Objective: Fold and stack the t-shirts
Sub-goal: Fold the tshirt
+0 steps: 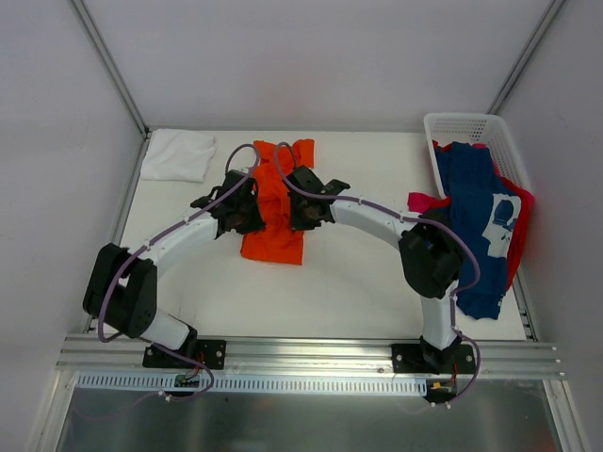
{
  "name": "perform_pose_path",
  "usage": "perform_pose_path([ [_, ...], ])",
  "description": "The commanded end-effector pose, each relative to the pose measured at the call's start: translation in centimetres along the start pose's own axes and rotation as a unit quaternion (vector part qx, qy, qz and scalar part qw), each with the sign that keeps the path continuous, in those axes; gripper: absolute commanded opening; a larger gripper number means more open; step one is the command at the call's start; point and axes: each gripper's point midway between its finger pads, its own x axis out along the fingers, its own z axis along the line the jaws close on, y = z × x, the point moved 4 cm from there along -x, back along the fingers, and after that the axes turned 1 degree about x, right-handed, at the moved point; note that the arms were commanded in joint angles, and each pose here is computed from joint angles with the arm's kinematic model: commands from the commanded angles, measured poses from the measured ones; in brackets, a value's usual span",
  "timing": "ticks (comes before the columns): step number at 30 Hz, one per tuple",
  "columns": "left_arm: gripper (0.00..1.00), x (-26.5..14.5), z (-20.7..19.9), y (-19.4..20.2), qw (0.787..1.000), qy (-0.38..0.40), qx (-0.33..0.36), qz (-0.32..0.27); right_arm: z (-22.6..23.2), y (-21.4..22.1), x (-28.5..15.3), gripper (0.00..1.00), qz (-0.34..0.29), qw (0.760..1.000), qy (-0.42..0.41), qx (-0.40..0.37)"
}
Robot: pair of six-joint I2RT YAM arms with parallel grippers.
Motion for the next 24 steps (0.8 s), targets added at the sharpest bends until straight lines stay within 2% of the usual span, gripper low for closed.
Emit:
perform_pose_path([
  [1, 0.0, 1.9, 0.5, -1.7, 0.999, -0.007, -0.001, -0.031, 0.7, -1.4, 0.8, 0.06, 0.009, 1.0, -0.02, -0.007],
  [6, 0.0, 4.7, 0.1, -2.4, 0.999, 0.007, -0.011, -0.03, 0.4, -2.9, 2.2, 0.05, 0.007, 1.0, -0.022, 0.001],
  [24, 0.0, 5.0, -1.1, -8.9, 0.996, 0.024, -0.012, -0.086, -3.0, -8.7, 2.3, 0.06, -0.032, 0.999, -0.019, 0.036],
])
